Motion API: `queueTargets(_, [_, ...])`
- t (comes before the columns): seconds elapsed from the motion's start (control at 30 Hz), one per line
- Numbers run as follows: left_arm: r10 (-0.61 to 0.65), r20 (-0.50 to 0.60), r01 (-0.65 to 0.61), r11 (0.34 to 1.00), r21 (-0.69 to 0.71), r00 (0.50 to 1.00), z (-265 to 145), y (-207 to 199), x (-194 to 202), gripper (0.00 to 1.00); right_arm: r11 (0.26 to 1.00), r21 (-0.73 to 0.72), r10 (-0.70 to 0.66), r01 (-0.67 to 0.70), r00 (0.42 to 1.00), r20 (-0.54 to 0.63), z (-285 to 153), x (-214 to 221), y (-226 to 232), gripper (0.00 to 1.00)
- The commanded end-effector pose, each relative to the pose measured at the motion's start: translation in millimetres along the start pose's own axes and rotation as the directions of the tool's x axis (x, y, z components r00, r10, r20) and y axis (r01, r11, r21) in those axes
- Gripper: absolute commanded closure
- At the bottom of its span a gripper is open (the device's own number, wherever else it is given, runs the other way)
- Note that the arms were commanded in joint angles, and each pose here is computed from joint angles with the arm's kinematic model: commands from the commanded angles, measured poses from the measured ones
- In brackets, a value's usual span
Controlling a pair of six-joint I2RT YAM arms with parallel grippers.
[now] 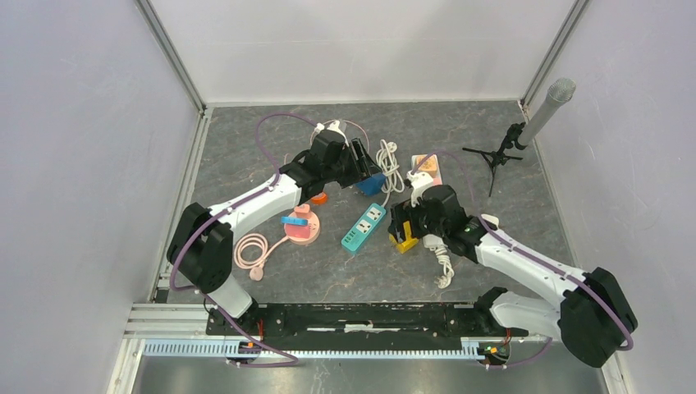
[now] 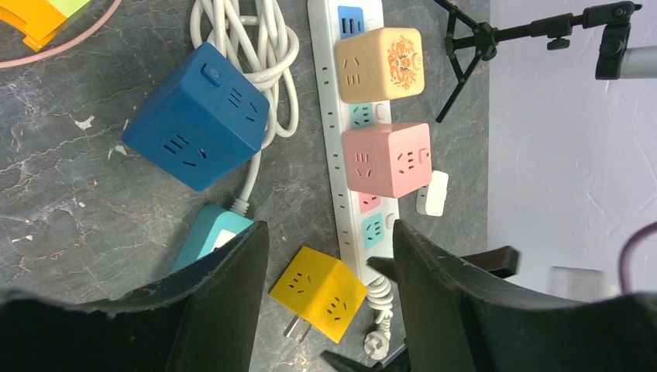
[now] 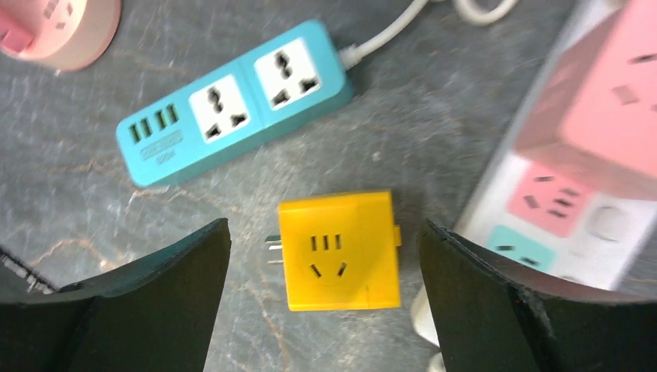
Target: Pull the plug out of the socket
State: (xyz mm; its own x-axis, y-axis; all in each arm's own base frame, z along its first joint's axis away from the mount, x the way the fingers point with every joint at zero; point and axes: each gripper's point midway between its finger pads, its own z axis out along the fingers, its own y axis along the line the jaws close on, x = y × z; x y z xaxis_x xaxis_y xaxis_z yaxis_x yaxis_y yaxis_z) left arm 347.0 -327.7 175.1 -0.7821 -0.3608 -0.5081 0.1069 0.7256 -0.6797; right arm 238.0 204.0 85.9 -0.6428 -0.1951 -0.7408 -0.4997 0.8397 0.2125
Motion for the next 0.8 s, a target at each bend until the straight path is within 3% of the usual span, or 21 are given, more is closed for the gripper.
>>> queueTargets(0.0, [0.026,0.011,-0.027,0.998,0.060,1.000,-4.0,-12.6,-4.9,0.33,0.982,0.185,-0.045,0.019,0.990,0.135,-21.3,-51.2,-25.9,0.06])
queueTargets(0.33, [0.053,-0.143,-0.033,0.990,0.140,0.988,23.8,-27.1,28.2,0.37,0.799,0.601,-0.047,-0.021,0.994,0.097,-39.6,-62.1,-98.7,0.02])
queueTargets(0.6, [0.052,-0.183,-0.020,0.985,0.173,0.982,57.2,-42.9,29.6,0.33,0.820,0.571,-0.019,-0.042,0.995,0.100,-8.6,-65.5,-124.3,0.02])
queueTargets(0.77, [0.047,-0.184,-0.008,0.978,0.208,0.982,78.2,-58.5,21.4,0.27,0.894,0.446,-0.066,-0.046,0.971,0.232,4.6,-78.3,-119.6,0.07])
